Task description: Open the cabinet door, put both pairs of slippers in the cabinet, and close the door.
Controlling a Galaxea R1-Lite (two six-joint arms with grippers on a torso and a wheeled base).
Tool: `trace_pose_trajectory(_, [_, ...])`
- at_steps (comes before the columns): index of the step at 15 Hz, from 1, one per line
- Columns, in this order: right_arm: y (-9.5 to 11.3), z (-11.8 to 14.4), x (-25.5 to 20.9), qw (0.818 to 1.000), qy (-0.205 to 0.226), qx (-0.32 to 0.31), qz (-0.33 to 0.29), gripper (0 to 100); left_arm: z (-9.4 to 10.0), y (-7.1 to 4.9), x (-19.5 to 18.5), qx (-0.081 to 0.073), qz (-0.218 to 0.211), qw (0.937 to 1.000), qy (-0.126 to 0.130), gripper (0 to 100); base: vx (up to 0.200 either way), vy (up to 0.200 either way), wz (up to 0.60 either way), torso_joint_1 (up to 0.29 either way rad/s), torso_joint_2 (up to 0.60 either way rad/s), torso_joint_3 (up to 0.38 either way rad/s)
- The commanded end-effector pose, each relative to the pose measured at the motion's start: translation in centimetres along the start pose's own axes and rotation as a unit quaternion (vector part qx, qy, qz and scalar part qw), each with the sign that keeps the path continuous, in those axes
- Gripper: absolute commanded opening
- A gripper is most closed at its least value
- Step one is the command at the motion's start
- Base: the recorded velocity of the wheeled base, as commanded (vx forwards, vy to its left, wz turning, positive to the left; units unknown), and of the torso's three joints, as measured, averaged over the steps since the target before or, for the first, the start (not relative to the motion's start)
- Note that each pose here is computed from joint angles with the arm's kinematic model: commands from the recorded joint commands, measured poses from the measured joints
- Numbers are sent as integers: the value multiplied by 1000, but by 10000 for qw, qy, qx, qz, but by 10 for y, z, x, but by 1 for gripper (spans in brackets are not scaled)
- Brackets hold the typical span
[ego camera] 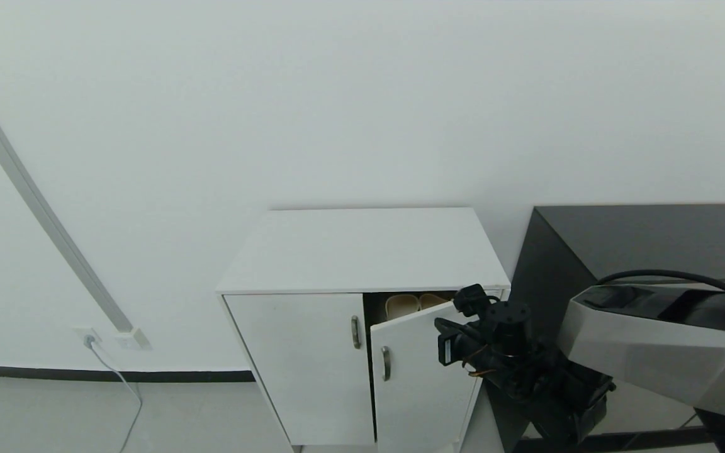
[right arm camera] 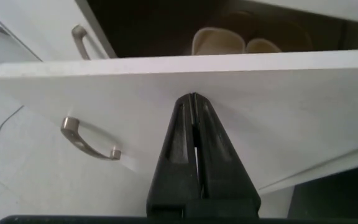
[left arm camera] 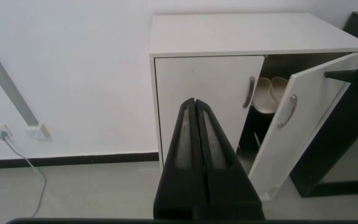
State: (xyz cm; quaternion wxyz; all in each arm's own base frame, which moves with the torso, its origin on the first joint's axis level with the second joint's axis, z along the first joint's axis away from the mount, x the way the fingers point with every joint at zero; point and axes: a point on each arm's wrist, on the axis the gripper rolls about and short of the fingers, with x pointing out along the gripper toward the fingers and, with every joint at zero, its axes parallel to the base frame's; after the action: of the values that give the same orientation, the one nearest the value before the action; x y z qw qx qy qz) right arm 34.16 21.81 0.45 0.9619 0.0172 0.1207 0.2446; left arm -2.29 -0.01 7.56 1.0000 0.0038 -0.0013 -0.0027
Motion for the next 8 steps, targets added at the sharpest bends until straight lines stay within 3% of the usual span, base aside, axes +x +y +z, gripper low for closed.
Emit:
trace_pose_trajectory(1, [-5,-4,8,10000,-25,17,-63,0,0,0,0,0,-4,10000,5,0,0,0,0,0,0,0])
trace_pose_trajectory(8, [-24,-5,25,9994,-190,71,-264,0,0,0,0,0,-4,10000,5,0,0,0,0,0,0,0])
